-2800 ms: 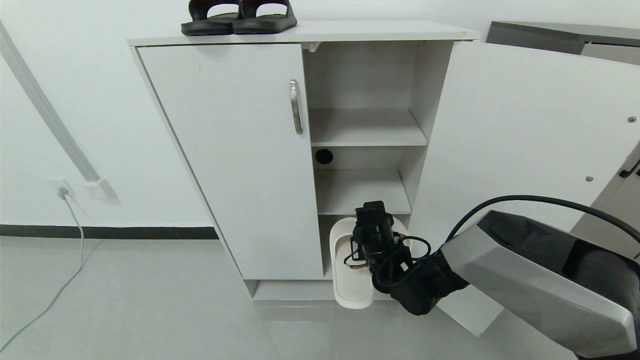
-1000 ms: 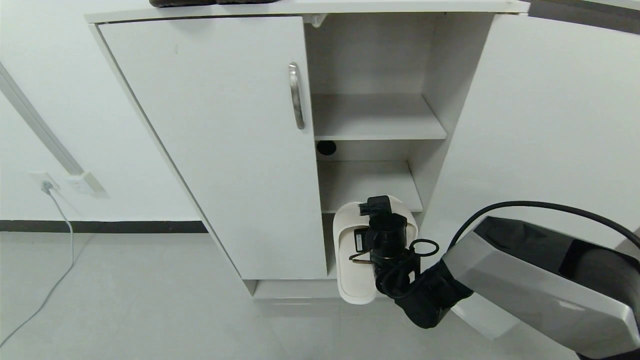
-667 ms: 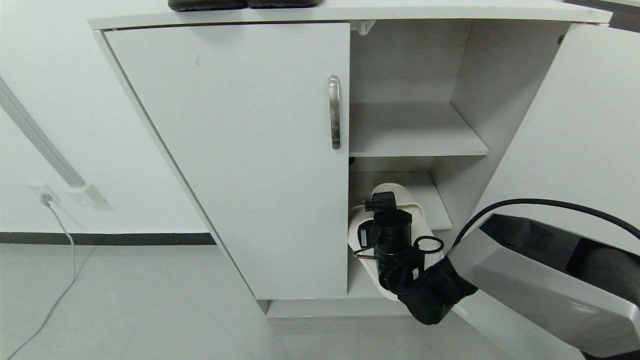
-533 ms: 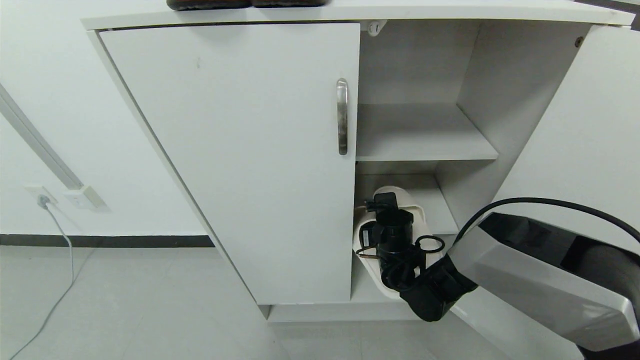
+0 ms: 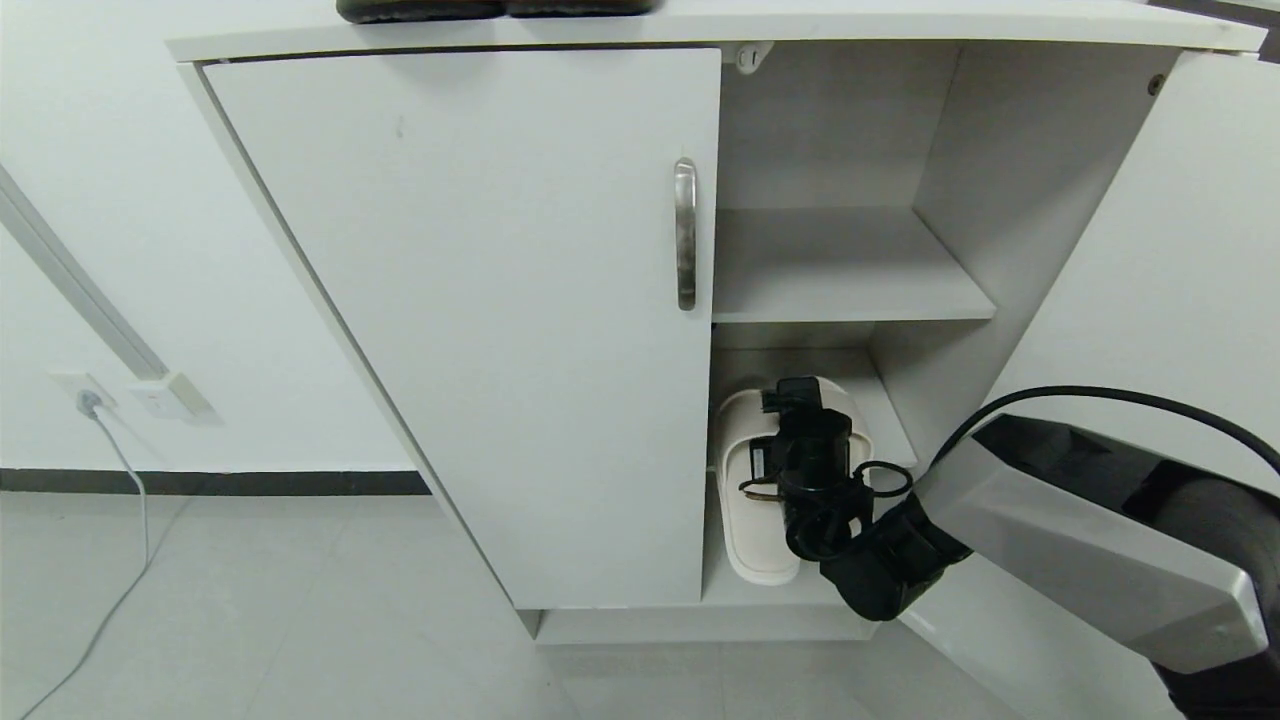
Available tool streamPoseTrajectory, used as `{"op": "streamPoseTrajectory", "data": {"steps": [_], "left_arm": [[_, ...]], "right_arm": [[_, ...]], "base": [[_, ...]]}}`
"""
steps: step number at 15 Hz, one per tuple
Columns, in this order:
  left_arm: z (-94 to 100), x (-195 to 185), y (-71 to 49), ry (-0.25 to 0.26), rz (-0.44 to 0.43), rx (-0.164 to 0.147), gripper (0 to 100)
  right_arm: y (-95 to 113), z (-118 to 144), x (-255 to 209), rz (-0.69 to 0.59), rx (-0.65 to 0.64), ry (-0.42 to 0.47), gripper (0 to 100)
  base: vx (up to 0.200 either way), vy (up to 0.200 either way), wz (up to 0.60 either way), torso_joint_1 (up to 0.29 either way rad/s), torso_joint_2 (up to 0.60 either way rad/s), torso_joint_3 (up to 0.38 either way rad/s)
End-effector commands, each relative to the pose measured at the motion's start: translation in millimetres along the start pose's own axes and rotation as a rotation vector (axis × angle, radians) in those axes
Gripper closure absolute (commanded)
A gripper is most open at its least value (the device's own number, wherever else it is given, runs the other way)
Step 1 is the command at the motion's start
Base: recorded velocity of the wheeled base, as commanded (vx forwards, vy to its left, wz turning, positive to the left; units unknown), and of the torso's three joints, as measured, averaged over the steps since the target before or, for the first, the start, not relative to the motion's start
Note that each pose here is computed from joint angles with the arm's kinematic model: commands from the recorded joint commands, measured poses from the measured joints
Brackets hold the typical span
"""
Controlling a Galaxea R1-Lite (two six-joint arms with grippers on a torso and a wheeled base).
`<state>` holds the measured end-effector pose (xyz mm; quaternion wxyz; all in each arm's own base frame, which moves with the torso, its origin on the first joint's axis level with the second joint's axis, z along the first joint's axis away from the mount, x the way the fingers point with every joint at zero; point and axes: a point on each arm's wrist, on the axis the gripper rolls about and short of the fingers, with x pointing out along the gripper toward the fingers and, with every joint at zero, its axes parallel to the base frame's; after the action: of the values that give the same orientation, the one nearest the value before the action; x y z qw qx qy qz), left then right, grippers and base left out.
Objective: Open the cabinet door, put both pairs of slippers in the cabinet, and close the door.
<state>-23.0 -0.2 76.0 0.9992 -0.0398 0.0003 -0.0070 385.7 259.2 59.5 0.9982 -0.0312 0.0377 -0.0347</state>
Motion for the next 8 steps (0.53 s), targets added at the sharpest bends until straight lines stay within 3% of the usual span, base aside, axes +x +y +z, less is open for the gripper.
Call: {"op": "streamPoseTrajectory", "data": {"steps": [1, 4, 8], "left_arm": [[0.0, 0.0, 0.0, 0.000, 0.000, 0.000, 100], [0.0, 0.1, 0.0, 0.002, 0.000, 0.000, 100], [0.0, 0.0, 0.0, 0.000, 0.000, 0.000, 100]], "right_arm": [[0.4, 1.2, 0.3, -0.001, 0.003, -0.004, 100], [0.9, 3.3, 1.0, -0.001, 0.008, -0.011, 100], [1.7, 3.2, -0.3, 0.004, 0.007, -0.010, 100]], "base": [[0.000, 0.000, 0.00, 0.000, 0.00, 0.000], [0.000, -0.200, 0.00, 0.002, 0.00, 0.002], [0.000, 0.000, 0.00, 0.000, 0.00, 0.000]]}}
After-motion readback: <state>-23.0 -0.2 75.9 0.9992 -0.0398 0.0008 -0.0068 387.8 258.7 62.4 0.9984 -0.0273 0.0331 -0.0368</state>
